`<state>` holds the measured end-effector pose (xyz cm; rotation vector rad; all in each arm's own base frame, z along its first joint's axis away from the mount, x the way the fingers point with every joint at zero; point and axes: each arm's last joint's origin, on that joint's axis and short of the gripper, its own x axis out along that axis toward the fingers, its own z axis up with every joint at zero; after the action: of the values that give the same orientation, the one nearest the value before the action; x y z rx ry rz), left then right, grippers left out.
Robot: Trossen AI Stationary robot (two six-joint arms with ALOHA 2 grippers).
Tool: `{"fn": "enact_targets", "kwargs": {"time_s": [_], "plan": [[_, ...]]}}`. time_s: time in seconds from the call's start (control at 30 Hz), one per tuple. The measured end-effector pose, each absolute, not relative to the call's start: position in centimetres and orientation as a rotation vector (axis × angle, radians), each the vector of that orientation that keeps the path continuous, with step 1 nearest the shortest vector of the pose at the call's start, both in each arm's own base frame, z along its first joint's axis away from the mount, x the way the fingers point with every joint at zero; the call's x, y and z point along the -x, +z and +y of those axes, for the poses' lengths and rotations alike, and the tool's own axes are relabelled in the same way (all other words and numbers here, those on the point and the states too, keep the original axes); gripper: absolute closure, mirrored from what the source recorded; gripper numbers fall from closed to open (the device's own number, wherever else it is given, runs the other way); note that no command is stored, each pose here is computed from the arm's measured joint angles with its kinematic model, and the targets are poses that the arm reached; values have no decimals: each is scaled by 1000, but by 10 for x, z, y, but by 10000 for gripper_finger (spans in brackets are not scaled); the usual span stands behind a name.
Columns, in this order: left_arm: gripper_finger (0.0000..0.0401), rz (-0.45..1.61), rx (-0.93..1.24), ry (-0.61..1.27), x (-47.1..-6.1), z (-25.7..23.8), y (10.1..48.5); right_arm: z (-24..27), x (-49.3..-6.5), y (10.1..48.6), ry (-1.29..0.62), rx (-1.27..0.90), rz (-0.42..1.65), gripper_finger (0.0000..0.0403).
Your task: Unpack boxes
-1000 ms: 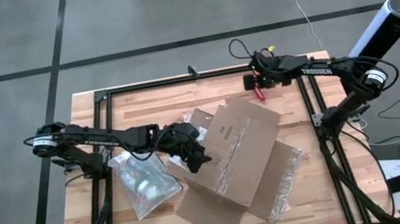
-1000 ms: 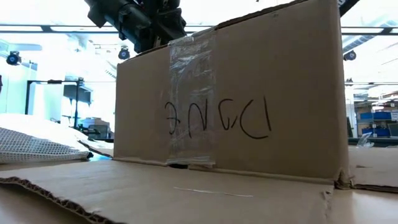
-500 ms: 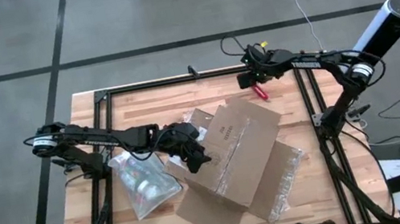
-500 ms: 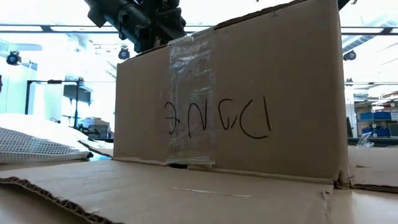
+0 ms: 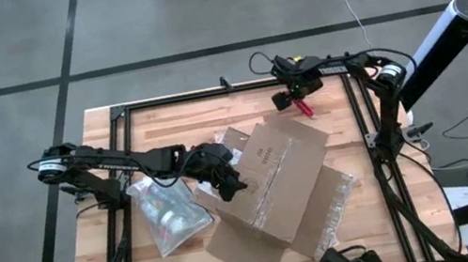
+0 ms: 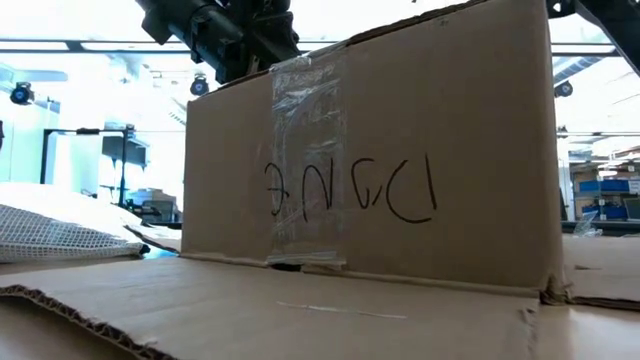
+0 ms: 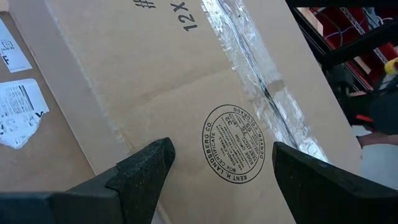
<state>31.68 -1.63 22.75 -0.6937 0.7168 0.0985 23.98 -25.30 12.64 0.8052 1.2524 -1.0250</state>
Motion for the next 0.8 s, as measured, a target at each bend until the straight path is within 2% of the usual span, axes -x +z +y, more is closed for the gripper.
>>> {"fn": "enact_targets", "kwargs": {"time_s": [0.1,0.3,0.47,0.53,0.8], "plan": [[126,717,697,98,-317,-16,228,-252,-242,126,-993,-789,1259,161],[126,713,699,103,-317,-14,228,-250,-242,133,-942,-785,1261,294],[127,708,701,111,-317,-12,228,-250,-242,141,-931,-780,1263,388],[127,704,701,117,-317,-11,228,-249,-242,142,-928,-771,1266,401],[127,685,694,138,-319,-8,231,-243,-238,170,-918,-767,1192,399]]}}
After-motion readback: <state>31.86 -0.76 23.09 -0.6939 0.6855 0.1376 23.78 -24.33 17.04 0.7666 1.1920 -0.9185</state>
